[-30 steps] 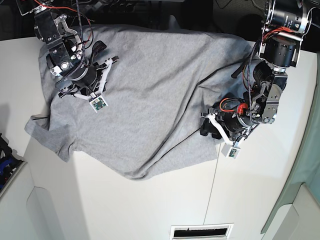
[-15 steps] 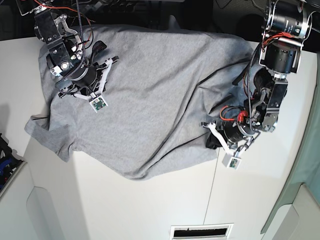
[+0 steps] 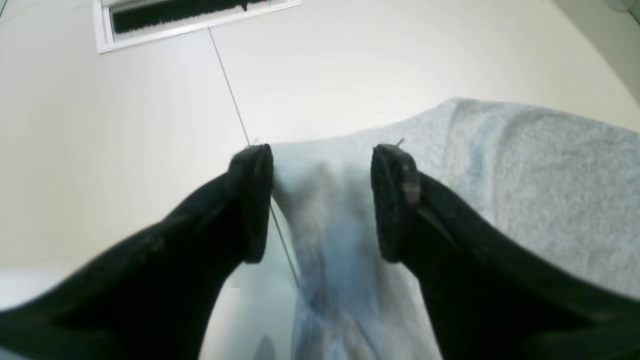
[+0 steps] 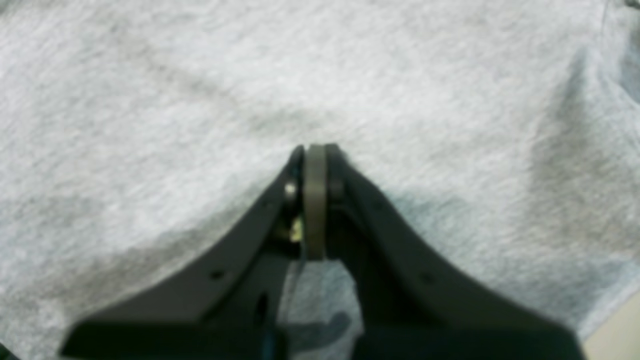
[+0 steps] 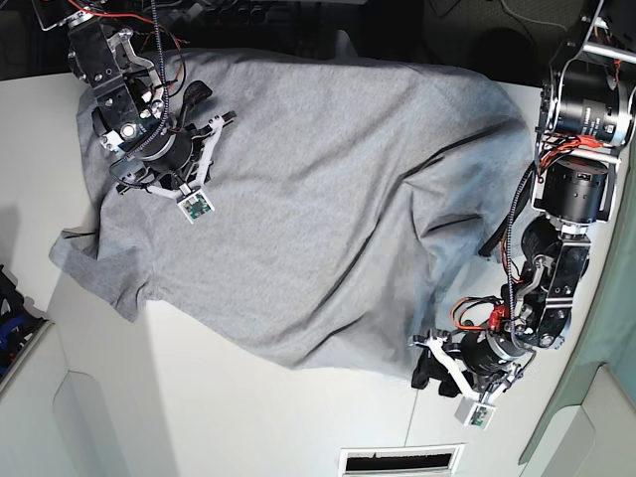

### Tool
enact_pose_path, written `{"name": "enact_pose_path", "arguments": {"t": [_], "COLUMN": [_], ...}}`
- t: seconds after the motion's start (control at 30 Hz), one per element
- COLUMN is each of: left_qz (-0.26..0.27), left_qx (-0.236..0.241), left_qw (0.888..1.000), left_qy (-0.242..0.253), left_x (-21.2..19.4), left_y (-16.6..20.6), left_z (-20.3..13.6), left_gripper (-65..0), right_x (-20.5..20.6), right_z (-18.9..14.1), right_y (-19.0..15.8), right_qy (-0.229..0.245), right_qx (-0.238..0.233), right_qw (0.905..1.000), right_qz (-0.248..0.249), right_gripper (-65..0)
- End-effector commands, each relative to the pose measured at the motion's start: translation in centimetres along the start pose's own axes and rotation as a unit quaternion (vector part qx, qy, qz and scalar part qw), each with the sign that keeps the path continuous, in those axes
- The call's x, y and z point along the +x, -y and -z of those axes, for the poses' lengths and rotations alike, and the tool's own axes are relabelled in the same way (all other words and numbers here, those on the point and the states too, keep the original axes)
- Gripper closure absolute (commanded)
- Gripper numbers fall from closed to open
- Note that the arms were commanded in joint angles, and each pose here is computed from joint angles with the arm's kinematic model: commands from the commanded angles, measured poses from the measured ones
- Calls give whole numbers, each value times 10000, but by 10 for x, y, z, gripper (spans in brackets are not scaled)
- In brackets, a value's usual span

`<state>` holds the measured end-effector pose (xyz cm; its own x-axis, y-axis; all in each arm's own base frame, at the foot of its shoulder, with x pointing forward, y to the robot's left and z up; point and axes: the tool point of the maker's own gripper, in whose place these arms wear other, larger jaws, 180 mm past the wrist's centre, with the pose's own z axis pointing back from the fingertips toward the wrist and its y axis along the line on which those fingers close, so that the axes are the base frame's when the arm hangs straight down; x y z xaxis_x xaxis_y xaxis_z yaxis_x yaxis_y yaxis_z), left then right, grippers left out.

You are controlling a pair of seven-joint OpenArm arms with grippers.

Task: Layout the t-shirt on the table in an organized manner, then fold the t-shirt properly
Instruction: 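Pull the shirt hem with the left gripper away from the right gripper, then regrasp the shirt edges with both grippers and stretch the body apart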

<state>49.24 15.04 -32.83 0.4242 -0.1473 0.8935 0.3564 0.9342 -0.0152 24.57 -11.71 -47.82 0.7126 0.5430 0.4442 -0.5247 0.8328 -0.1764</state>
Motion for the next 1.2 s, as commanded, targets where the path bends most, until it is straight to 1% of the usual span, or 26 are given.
{"name": "enact_pose_path", "arguments": {"t": [0.0, 0.1, 0.17, 0.3, 0.4, 0.5, 0.53, 0.6, 0.7, 0.77, 0.83, 0.9, 1.0, 1.07, 1.17], "left_qz": [48, 48, 80, 138, 112, 115, 94, 16, -89, -136, -102, -80, -91, -79, -28], "left_qx": [19, 50, 129, 458, 642, 707, 714, 709, 681, 558, 561, 603, 1081, 1361, 1482], "left_qw": [9998, 9992, 9974, 9941, 9890, 9838, 9825, 9815, 9812, 9798, 9753, 9705, 9595, 9507, 9399], "left_qy": [178, -382, -704, -977, -1330, -1642, -1717, -1780, -1803, -1914, -2135, -2334, -2602, -2786, -3076], "left_x": [20, -1, -14, -39, -73, -107, -117, -131, -149, -164, -183, -199, -216, -226, -238], "left_y": [-5, -7, -17, -58, -83, -93, -94, -93, -86, -77, -72, -70, -89, -103, -114], "left_z": [-1, -2, -8, -34, -61, -87, -95, -108, -124, -129, -134, -136, -145, -155, -169], "left_gripper": [-342, -341, -335, -223, -153, -27, 0, 0, 0, 0, 0, 0, 0, 0, 0], "right_x": [-11, -11, -10, 1, 20, 39, 45, 56, 72, 78, 78, 70, 51, 31, 3], "right_z": [0, 0, -1, -4, -12, -22, -24, -27, -30, -30, -25, -14, 4, 14, 23], "right_y": [3, 3, 7, 16, 27, 45, 52, 62, 70, 73, 71, 71, 72, 71, 73], "right_qy": [-236, -234, -222, 3, 380, 735, 814, 995, 1217, 1281, 1249, 1073, 709, 427, 74], "right_qx": [-37, -42, -152, -350, -481, -657, -694, -659, -577, -543, -404, -298, -178, -88, -60], "right_qw": [9997, 9997, 9996, 9991, 9975, 9935, 9920, 9889, 9851, 9835, 9845, 9874, 9909, 9924, 9918], "right_qz": [-47, -43, 63, 234, 337, 563, 675, 885, 1073, 1152, 1166, 1123, 1133, 1152, 1277], "right_gripper": [0, 0, 0, 0, 0, 0, 0, 0, 0, 0, 0, 0, 0, 0, 0]}}
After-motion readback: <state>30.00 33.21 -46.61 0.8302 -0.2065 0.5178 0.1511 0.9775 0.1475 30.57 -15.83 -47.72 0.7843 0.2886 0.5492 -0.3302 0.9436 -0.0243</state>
